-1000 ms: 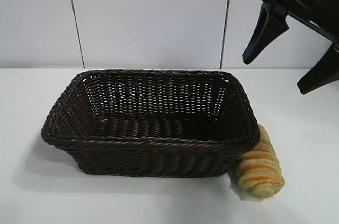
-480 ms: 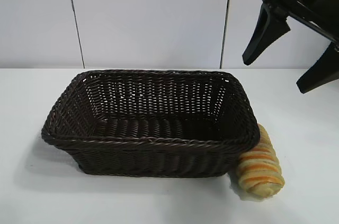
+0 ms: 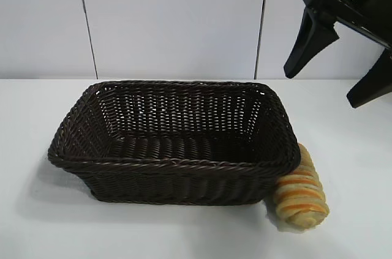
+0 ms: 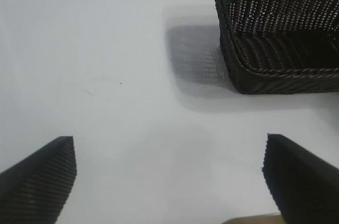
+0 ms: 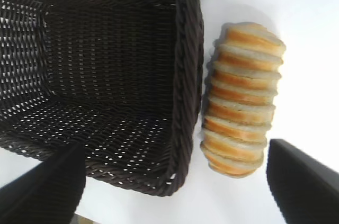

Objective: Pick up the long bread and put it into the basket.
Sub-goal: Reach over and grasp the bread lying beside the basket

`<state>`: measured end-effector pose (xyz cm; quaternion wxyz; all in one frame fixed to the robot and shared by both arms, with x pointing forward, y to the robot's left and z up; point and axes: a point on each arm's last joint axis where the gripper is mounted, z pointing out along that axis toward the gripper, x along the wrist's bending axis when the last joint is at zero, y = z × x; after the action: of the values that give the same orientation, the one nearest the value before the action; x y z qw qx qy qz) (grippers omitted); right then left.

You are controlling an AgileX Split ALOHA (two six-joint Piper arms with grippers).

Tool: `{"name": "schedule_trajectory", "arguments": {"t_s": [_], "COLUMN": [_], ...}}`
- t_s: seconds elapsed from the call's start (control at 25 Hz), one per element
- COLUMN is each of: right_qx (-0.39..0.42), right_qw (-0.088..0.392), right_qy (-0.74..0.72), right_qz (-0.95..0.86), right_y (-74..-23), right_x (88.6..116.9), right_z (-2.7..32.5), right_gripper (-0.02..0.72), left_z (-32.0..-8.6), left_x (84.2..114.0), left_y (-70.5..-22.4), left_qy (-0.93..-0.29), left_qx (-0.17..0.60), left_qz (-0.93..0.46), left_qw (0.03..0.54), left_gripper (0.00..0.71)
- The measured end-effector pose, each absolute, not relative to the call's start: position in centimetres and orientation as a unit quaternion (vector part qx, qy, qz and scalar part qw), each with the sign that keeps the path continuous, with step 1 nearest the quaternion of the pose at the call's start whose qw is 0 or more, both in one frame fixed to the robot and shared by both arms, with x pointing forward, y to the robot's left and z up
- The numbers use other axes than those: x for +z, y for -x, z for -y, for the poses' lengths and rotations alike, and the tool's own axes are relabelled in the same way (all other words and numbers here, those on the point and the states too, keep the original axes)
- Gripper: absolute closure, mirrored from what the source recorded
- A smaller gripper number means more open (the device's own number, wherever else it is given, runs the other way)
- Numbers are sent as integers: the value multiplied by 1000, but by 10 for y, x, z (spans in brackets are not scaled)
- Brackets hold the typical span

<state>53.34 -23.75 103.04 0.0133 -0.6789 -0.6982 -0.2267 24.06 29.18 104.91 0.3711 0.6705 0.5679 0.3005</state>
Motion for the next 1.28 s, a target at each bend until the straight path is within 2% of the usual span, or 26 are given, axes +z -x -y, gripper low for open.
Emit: {"name": "schedule_trajectory", "arguments": {"t_s": [0.4, 0.96, 1.28], "right_qx": [-163, -136, -95], "right_qw": [-27, -45, -35], "right_qy": [684, 680, 709], "right_qz": [711, 719, 698], "right_y": [-531, -530, -514], "right_x": [1026, 1024, 995], "right_z": [250, 256, 278], "right_gripper": [42, 42, 42], "left_z": [-292, -293, -293], "left_x": [1049, 1048, 1043], "left_y": [-240, -229, -230], "left_qy": [-672, -660, -664], "left_qx": [299, 320, 315], "left_qz": [-569, -556, -560], "left_qw": [369, 390, 383], "left_gripper": [20, 20, 20]}}
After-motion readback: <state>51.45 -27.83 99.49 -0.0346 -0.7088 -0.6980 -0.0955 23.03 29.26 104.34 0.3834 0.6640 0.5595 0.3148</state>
